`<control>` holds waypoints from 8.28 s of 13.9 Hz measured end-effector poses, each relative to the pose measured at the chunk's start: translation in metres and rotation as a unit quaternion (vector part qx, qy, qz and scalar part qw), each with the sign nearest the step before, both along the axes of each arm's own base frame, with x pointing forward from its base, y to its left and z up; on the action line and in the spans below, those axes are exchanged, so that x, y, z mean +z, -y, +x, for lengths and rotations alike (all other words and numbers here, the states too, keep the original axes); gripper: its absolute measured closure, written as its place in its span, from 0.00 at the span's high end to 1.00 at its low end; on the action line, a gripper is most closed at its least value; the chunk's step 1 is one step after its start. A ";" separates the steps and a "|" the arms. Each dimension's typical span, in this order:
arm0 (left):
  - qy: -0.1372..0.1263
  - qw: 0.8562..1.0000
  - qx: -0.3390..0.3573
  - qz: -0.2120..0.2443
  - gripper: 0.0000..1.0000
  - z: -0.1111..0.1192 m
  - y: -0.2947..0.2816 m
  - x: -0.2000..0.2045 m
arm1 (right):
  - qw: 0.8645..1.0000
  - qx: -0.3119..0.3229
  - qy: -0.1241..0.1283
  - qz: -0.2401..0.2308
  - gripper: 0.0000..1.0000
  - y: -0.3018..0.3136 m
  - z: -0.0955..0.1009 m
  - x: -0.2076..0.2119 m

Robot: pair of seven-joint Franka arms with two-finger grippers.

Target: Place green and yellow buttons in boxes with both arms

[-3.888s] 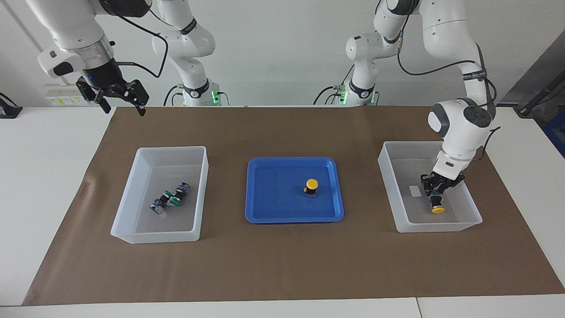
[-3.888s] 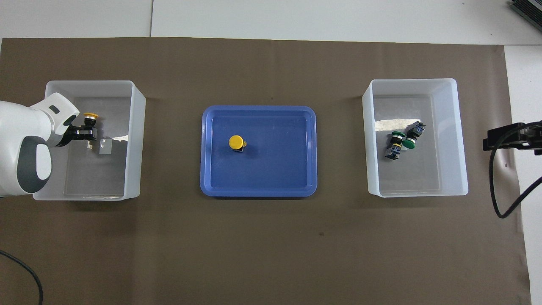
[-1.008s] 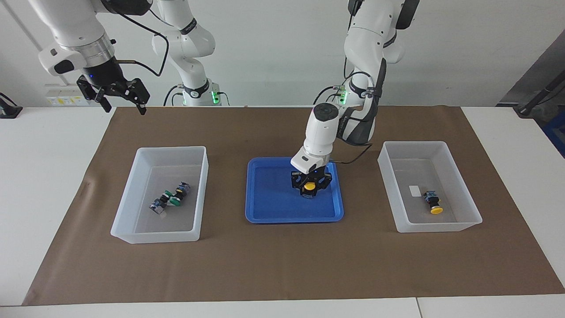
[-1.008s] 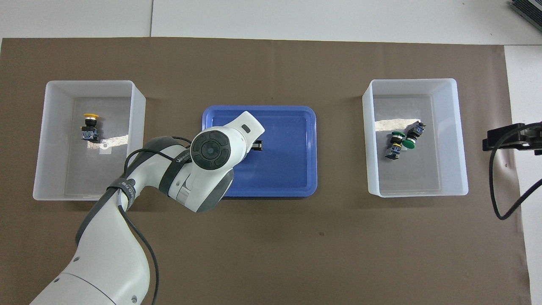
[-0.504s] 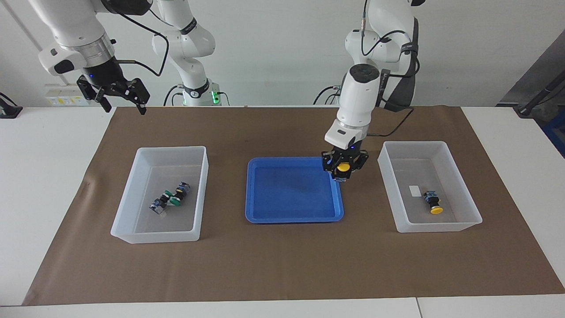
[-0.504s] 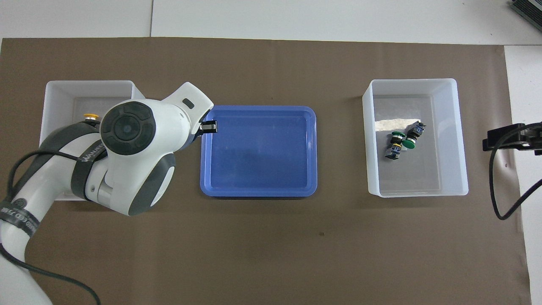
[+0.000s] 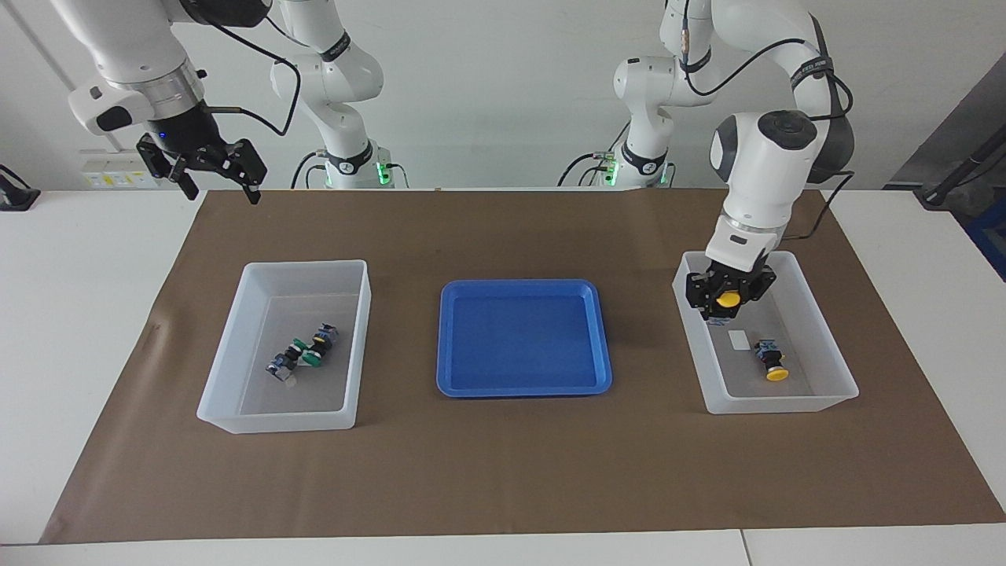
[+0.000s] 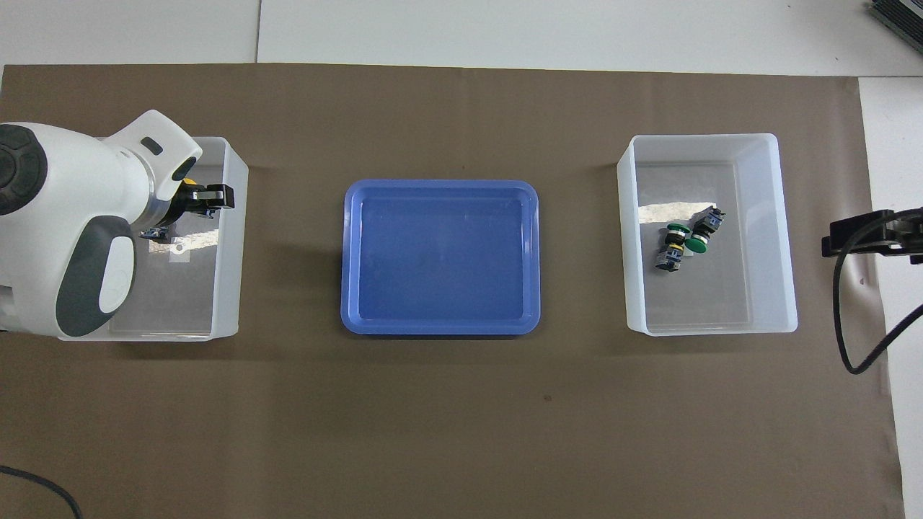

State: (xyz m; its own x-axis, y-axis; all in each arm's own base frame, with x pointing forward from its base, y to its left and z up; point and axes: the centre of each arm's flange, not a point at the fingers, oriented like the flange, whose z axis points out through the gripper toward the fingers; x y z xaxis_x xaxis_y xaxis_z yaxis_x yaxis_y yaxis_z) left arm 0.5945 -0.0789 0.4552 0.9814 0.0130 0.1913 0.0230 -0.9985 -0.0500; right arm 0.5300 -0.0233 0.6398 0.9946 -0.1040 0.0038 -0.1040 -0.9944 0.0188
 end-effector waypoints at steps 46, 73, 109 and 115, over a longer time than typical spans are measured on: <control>-0.023 0.998 -0.052 -0.013 1.00 -0.037 -0.065 0.166 | 1.000 0.000 0.000 0.000 1.00 0.000 0.000 0.000; -0.068 0.994 -0.075 -0.036 1.00 -0.061 -0.080 0.190 | 1.000 0.000 0.000 0.000 1.00 0.000 0.000 0.000; -0.090 0.993 -0.071 -0.037 1.00 -0.063 -0.083 0.179 | 1.000 0.000 0.000 0.000 1.00 0.000 0.000 0.000; -0.090 0.993 -0.071 -0.037 1.00 -0.063 -0.083 0.179 | 1.000 0.000 0.000 0.000 1.00 0.000 0.000 0.000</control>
